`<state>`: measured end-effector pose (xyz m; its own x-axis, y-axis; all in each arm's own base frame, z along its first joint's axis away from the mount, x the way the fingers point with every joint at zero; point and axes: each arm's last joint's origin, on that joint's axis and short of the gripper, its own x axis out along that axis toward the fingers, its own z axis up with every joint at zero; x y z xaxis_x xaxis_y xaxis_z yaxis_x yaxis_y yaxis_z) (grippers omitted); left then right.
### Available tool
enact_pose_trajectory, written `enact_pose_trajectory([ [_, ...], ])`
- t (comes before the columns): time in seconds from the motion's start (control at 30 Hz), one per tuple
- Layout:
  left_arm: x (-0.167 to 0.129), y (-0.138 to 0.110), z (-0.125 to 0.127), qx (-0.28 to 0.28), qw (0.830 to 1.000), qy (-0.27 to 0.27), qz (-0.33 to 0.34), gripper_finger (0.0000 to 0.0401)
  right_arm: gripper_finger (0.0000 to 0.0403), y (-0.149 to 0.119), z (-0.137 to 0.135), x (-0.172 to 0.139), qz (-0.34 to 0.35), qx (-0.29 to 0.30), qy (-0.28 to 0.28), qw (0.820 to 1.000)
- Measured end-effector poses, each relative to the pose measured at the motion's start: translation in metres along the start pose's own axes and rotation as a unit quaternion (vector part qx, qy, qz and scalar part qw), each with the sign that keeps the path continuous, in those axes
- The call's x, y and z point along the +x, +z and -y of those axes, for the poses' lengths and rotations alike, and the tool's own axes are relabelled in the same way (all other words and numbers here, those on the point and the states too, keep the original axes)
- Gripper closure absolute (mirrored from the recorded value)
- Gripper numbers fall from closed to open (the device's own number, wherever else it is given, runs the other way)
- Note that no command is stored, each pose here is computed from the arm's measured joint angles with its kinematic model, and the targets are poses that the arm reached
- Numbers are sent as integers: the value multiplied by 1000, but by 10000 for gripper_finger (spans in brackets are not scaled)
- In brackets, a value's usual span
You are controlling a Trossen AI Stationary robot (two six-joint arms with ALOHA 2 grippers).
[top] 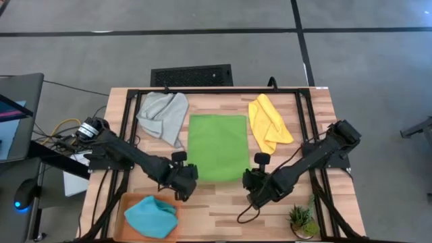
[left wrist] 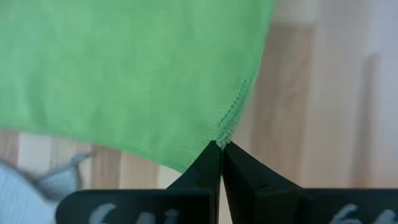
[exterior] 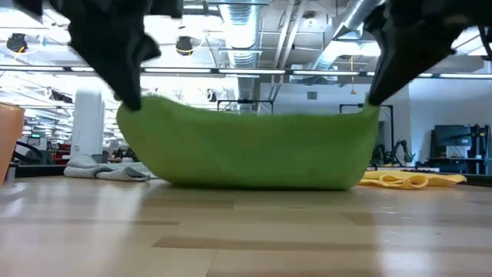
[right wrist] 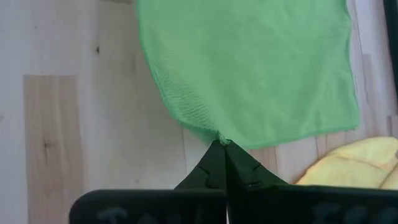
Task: Fold microfiber towels
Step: Fold the green microfiber towel
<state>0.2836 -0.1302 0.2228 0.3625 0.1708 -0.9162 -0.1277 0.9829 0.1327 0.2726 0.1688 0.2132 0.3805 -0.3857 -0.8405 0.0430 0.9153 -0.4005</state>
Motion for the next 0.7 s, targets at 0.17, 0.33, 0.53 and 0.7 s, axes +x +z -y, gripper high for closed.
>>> enact_pose_trajectory([
  [0.17, -15, 4, 9, -2, 1000, -8, 18, 401, 397, -1, -3, -7, 17, -1, 9, 1000],
  [0.33, -14, 3, 5, -14, 999, 27, 20, 401, 397, 1, 1, -5, 18, 1, -3, 1000],
  [0.53, -10, 5, -17, -46, 992, 116, 14, 401, 397, 5, 24, 6, 6, 12, -77, 997],
  [0.7, -3, 11, -42, -66, 985, 161, 0, 401, 397, 12, 54, 23, -19, 30, -130, 991],
])
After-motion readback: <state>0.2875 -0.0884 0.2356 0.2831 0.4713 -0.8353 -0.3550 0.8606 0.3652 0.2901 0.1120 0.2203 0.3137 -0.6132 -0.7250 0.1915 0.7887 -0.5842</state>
